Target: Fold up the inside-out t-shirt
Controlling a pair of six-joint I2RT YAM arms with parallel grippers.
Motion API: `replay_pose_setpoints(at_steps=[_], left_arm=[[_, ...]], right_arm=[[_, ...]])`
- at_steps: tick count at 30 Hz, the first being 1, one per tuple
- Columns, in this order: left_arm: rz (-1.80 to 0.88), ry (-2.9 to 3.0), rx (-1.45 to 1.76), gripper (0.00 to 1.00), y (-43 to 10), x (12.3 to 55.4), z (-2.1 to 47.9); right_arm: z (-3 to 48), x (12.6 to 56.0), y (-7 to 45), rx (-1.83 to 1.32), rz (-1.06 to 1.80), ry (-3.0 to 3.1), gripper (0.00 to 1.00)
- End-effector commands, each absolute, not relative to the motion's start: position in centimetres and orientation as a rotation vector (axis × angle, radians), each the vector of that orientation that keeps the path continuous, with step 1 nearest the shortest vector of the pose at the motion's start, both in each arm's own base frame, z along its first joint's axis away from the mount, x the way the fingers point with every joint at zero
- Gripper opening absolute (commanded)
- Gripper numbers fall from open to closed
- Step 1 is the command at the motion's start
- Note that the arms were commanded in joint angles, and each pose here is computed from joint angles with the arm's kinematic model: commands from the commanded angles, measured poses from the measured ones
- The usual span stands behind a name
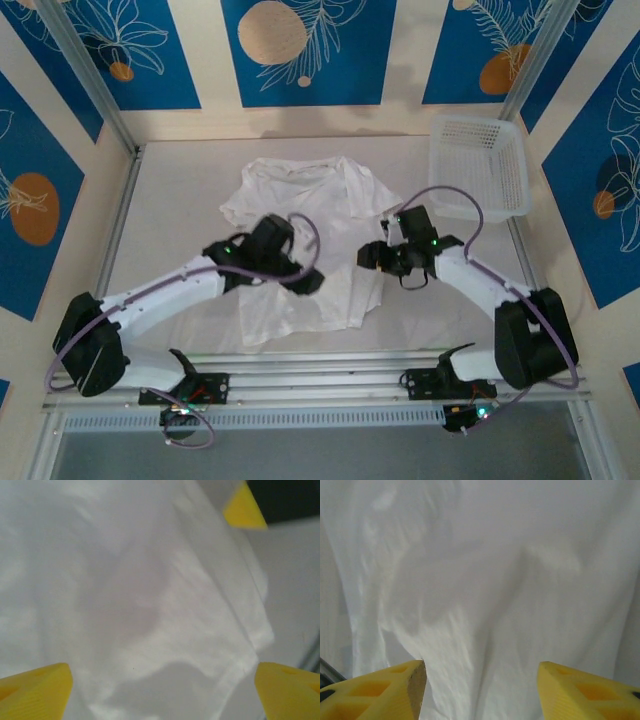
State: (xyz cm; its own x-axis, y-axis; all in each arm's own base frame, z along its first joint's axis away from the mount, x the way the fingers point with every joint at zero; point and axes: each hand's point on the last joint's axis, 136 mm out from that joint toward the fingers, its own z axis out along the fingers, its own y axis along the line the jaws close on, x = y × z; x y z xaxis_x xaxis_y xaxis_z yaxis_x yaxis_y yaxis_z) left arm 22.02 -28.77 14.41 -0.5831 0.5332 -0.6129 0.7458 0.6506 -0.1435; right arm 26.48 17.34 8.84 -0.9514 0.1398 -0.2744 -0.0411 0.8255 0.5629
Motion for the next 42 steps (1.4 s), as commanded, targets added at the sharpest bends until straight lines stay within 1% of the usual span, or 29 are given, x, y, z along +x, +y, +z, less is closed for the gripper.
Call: replay_pose_setpoints(at_steps=[1,5,7,9,11,13,16,17,21,24,28,33,36,40,42], left_arm=[[-0.461,2.192,1.275,0.96,-30.2,18.9,12.5],[-0.519,2.114,1.345,0.98,-30.3,17.1,11.3],[-0.557,2.031,1.342,0.99,-30.5,16.9,12.0],[-0.566,1.952,1.367,0.99,-30.6,16.8,12.6],[-0.558,1.904,1.379,0.99,-30.7,16.8,13.0],[-0.550,1.884,1.379,0.99,-30.7,16.9,13.1],[-0.566,1.878,1.373,0.99,-30.7,16.8,12.8],[-0.579,1.882,1.379,0.99,-30.7,16.6,12.6],[-0.620,1.881,1.421,0.99,-30.7,15.6,11.3],[-0.621,1.849,1.474,0.99,-31.2,15.1,10.7],[-0.569,1.807,1.507,0.99,-32.0,15.8,9.8],[-0.441,1.776,1.450,0.99,-33.7,19.0,8.6],[-0.421,1.792,1.444,0.99,-35.5,20.4,7.7],[-0.390,1.854,1.251,0.98,-36.7,23.4,7.7],[-0.383,1.889,1.209,0.95,-36.8,24.1,7.2]], right_arm=[[7.5,23.2,17.2,0.300,0.825,2.782,0.60],[4.7,18.2,16.8,0.301,0.700,2.945,0.60],[3.6,16.2,17.9,0.311,0.752,2.987,0.58],[2.9,15.3,18.7,0.328,0.786,3.011,0.55],[2.4,15.0,19.2,0.333,0.798,3.021,0.46],[2.2,15.1,20.1,0.329,0.845,3.015,0.34],[2.7,15.7,20.9,0.315,0.868,3.009,0.04],[2.9,15.8,21.0,0.307,0.865,3.006,0.00],[5.3,16.7,20.9,0.242,0.850,2.957,0.00],[8.0,17.7,21.6,0.187,0.904,2.886,0.00],[10.9,19.0,22.5,0.156,0.985,2.801,0.00],[13.5,20.2,23.1,0.104,1.040,2.741,0.00],[14.9,20.8,23.2,0.089,1.065,2.699,0.00],[16.3,21.4,22.5,0.085,1.051,2.653,0.00],[16.7,21.9,21.7,0.110,1.028,2.628,0.00]])
